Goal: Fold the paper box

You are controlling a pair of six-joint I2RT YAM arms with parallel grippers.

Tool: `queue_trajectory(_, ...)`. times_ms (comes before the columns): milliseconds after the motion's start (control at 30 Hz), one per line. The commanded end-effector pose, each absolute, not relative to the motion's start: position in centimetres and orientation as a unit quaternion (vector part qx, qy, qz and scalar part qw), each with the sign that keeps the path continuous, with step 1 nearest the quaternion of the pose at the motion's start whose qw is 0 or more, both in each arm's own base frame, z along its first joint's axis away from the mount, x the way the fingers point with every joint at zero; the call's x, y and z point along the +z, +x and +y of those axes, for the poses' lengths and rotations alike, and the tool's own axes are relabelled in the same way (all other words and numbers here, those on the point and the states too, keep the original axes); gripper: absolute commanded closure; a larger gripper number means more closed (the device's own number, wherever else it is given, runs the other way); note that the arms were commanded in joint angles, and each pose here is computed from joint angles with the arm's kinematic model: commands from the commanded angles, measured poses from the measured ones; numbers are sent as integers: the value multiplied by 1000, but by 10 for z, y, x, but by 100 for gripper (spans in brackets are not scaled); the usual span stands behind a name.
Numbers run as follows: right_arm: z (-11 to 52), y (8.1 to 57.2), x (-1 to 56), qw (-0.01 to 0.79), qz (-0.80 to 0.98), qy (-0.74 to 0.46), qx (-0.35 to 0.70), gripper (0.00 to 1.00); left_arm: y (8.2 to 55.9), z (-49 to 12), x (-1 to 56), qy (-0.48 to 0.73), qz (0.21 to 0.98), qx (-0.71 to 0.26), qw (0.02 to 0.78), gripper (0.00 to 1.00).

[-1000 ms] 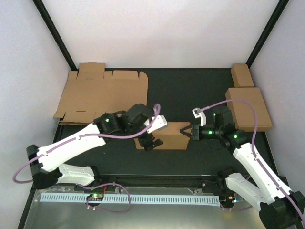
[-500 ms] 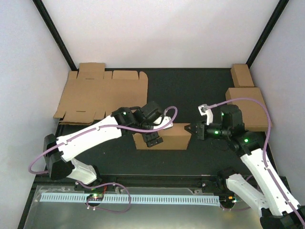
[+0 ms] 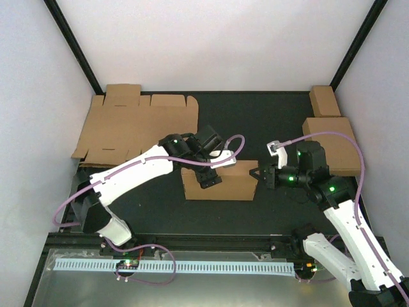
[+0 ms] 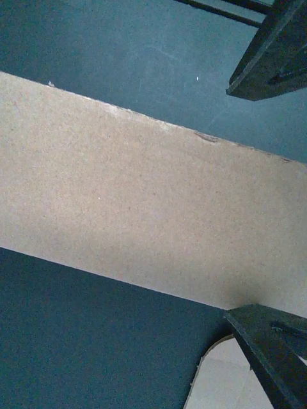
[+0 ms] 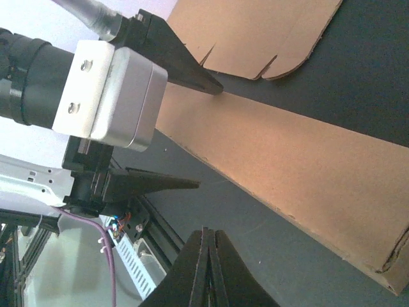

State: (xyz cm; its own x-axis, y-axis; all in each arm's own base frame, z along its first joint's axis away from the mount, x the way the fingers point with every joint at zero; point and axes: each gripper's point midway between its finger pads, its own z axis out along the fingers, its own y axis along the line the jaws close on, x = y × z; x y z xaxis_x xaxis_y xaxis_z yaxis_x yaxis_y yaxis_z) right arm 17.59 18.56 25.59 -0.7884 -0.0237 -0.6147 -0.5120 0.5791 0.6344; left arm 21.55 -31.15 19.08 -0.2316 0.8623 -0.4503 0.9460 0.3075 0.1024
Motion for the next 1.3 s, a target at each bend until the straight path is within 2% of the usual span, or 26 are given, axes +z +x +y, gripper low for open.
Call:
queue_trajectory(0, 183, 177, 260, 295, 842, -162, 422, 98, 200, -314, 170, 597, 776, -123, 160, 13)
queue_trajectory(233, 179, 183, 258, 301, 849, -147, 408, 99, 199, -315, 162, 597, 780, -124, 143, 24)
queue_trajectory(400, 162, 193, 256, 324, 869, -109, 358, 96, 200, -314, 166, 591, 783, -123, 152, 37)
queue_trajectory(500, 144, 203, 254, 343, 883, -64, 313, 94, 201, -312, 170, 586, 784, -123, 162, 39)
queue_trajectory(567, 132, 207, 252, 351, 891, -33, 287, 87, 199, -311, 173, 584, 785, -125, 167, 40)
queue_trajectory(633, 127, 209, 252, 350, 895, -14, 277, 71, 197, -310, 177, 582, 784, -128, 174, 42)
queue_trajectory(700, 125, 208, 254, 345, 897, -1, 277, 33, 195, -308, 181, 580, 783, -131, 181, 43)
queue_trajectory(800, 116, 209, 255, 345, 900, 36, 264, 3, 192, -305, 188, 577, 782, -132, 192, 44)
queue_trajectory(833, 112, 208, 257, 347, 899, 49, 261, 0, 191, -304, 191, 576, 782, -132, 196, 44)
queue_trajectory(1067, 102, 205, 262, 324, 903, 119, 256, 0, 179, -298, 208, 572, 777, -126, 232, 43)
queue_trajectory(1133, 106, 204, 258, 304, 908, 126, 261, 0, 176, -296, 206, 574, 774, -128, 234, 35)
queue_trajectory(1267, 114, 206, 252, 292, 907, 121, 277, 0, 174, -293, 191, 574, 780, -123, 218, 30)
